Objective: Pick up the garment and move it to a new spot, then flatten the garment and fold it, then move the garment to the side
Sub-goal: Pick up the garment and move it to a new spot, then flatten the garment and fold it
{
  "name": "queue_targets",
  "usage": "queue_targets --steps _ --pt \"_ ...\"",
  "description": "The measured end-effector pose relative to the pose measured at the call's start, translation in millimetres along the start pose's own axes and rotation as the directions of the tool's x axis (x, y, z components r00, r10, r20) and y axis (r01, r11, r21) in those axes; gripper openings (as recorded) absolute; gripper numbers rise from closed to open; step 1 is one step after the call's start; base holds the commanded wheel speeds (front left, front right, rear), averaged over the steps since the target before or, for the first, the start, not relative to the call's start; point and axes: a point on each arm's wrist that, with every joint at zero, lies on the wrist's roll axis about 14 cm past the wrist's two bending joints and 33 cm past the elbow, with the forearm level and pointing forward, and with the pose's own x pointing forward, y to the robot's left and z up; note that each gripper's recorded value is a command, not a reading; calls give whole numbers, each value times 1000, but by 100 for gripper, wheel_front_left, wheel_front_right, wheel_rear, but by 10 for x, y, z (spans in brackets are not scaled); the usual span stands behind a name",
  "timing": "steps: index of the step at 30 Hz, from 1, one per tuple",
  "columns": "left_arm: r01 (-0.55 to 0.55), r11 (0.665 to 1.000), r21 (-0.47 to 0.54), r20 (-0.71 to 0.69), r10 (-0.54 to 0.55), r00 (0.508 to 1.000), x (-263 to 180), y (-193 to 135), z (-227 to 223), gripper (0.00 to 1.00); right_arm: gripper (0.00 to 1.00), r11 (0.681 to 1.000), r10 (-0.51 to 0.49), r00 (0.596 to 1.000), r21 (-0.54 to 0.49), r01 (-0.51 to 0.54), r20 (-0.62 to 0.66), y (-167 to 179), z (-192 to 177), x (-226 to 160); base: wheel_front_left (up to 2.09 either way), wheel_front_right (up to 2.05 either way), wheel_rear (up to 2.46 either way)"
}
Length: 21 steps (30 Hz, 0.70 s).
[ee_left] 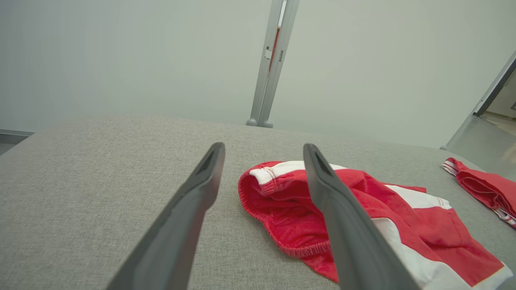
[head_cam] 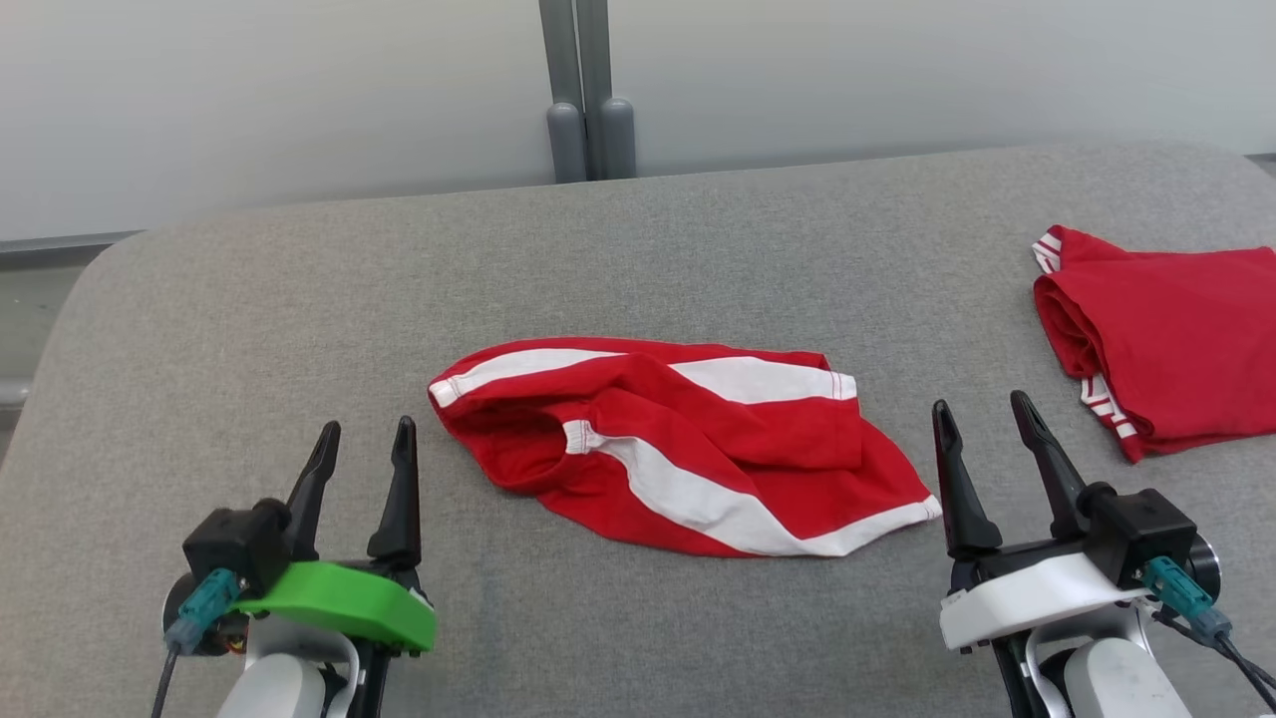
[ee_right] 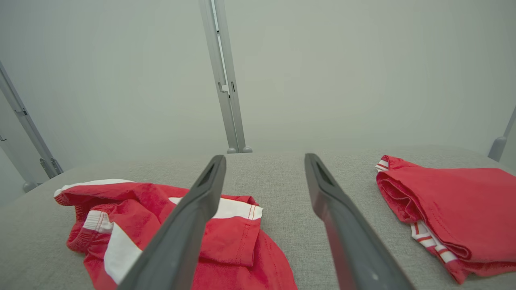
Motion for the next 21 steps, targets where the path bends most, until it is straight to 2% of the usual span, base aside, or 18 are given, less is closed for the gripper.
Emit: queue_targets --steps 11,21 --pt "-101 994 -29 23 102 995 -363 90 -52 100 100 999 25 1000 31 -25 3 112 -6 -70 0 0 0" --pt "-111 993 -32 19 112 994 -420 101 -107 100 100 999 22 1000 36 -22 -2 106 -23 -84 0 0 0"
